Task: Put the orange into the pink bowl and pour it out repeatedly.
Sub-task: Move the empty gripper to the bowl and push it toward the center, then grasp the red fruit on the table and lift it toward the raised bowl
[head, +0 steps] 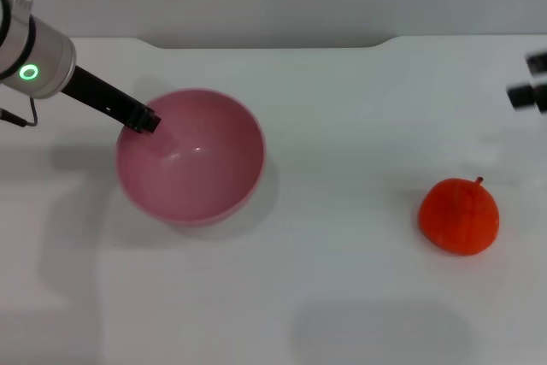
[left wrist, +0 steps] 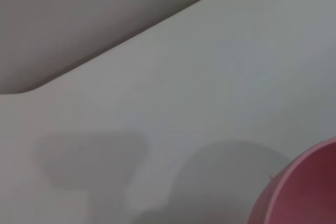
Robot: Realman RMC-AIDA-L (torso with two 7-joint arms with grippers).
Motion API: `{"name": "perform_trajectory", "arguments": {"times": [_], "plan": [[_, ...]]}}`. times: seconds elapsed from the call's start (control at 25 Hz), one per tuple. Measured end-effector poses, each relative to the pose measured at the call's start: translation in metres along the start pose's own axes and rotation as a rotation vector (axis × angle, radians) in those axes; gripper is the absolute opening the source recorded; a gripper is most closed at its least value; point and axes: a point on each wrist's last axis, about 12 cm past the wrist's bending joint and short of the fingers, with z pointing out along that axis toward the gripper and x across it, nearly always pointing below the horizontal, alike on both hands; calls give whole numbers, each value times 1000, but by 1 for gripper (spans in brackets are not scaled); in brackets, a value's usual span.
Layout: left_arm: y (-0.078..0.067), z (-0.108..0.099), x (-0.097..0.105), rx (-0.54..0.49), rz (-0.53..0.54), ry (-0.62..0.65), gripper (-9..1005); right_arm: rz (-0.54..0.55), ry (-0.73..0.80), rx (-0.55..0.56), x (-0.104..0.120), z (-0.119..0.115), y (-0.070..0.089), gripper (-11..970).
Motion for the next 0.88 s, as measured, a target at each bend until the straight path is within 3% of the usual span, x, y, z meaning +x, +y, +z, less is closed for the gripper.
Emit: {"name": "perform_trajectory", "arguments": {"times": [0.16, 0.28, 0.6, 0.88], "plan": [[-2, -1, -3, 8, 10, 7, 46, -29, 249, 90, -2, 23, 0, 669], [-3, -1, -4, 11, 13, 10, 46, -73, 344, 105, 0, 47, 8, 669], [-7, 0, -8, 21, 23, 12, 45, -159, 440, 126, 10, 96, 22, 669], [-10, 2, -9, 28, 23, 17, 45, -178, 461, 111, 17, 116, 23, 668]]}}
